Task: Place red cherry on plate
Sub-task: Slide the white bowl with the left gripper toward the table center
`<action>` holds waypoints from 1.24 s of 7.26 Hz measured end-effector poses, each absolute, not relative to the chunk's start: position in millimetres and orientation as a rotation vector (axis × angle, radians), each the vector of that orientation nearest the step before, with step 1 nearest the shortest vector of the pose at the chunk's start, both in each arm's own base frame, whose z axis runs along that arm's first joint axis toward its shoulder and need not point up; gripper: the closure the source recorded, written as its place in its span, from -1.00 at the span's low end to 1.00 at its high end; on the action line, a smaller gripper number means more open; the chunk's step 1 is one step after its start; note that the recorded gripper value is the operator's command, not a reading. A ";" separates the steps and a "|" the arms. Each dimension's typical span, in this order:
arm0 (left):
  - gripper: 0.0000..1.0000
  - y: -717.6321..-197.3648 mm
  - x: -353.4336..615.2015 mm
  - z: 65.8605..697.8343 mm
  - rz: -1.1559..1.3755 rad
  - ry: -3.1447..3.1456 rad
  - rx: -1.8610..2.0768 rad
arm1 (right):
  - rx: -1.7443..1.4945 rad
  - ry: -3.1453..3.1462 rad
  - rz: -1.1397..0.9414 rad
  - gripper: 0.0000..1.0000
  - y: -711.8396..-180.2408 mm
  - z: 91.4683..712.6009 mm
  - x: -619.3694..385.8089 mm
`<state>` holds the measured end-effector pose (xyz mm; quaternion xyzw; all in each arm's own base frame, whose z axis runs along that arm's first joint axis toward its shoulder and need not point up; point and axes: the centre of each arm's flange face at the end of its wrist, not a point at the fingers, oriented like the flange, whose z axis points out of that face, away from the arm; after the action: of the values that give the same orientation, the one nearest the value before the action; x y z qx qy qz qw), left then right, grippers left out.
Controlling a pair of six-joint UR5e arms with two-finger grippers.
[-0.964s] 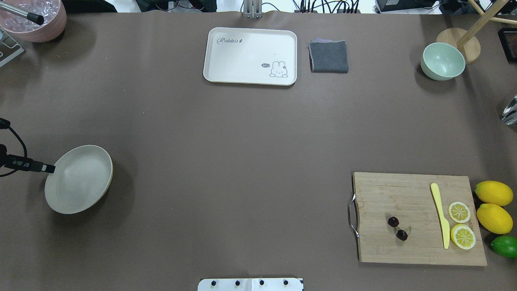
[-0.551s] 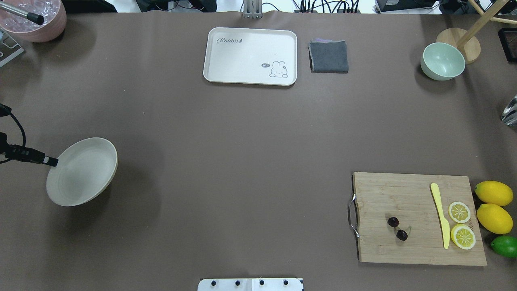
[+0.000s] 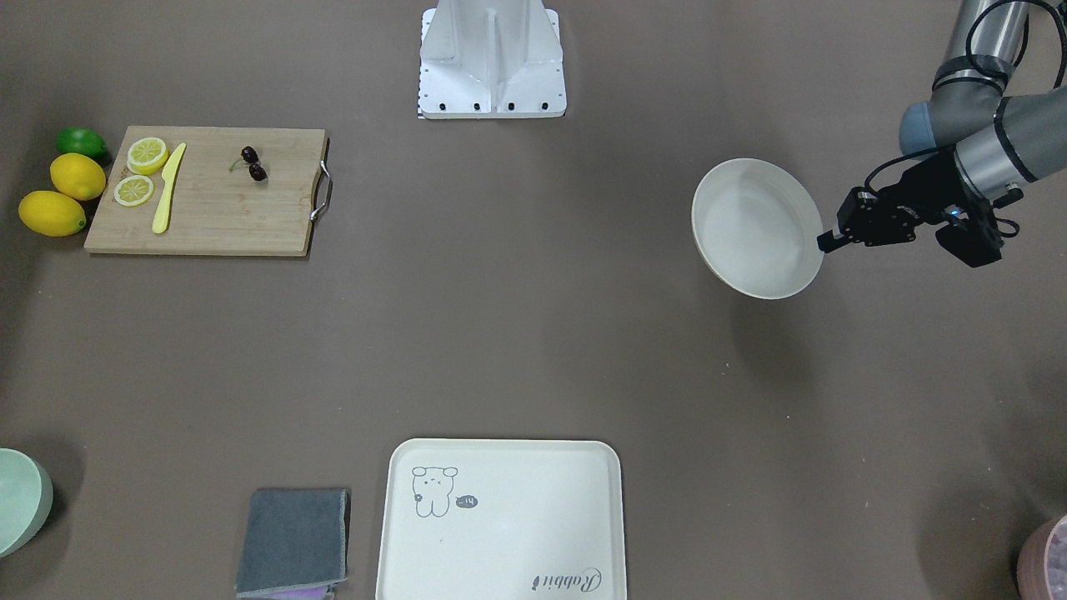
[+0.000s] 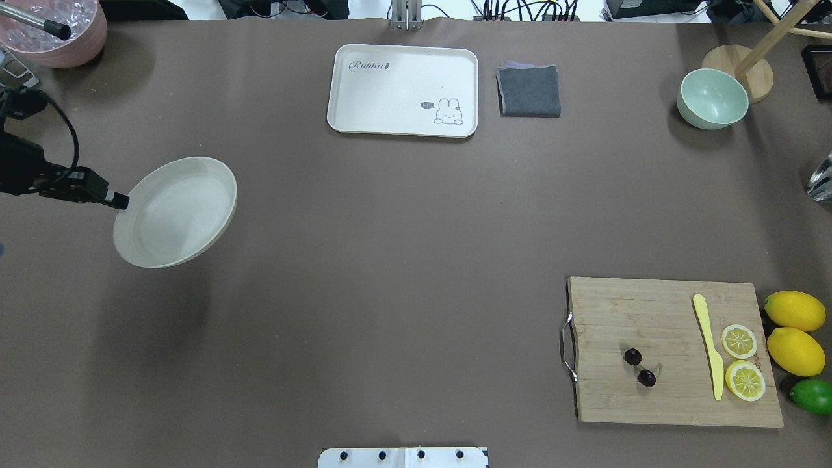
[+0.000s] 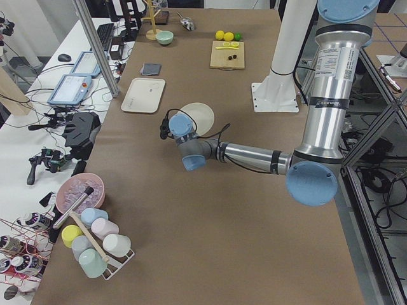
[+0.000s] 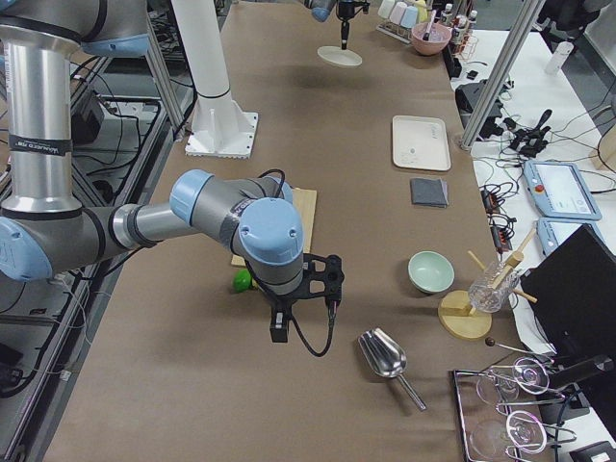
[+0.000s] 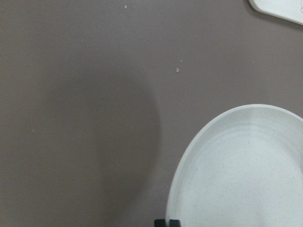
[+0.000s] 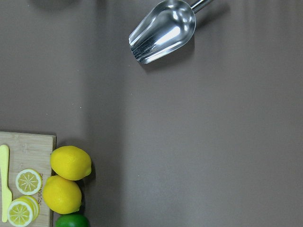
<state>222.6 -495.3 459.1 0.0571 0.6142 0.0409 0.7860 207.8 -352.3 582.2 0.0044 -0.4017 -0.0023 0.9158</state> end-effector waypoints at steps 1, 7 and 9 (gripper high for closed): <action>1.00 -502.0 254.5 429.9 0.084 1.291 0.147 | 0.007 -0.827 -0.003 -1.00 -350.7 577.5 207.3; 1.00 -457.8 474.6 266.9 0.084 1.054 0.199 | 0.001 -0.829 0.001 -1.00 -344.9 577.1 206.6; 1.00 -439.2 502.4 263.9 0.083 1.056 0.173 | -0.002 -0.831 0.004 -1.00 -340.2 580.4 207.5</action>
<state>502.4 -439.2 263.9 0.0825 0.5032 0.0398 0.8593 207.5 -340.2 580.4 -0.0008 -0.4038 0.0022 0.9148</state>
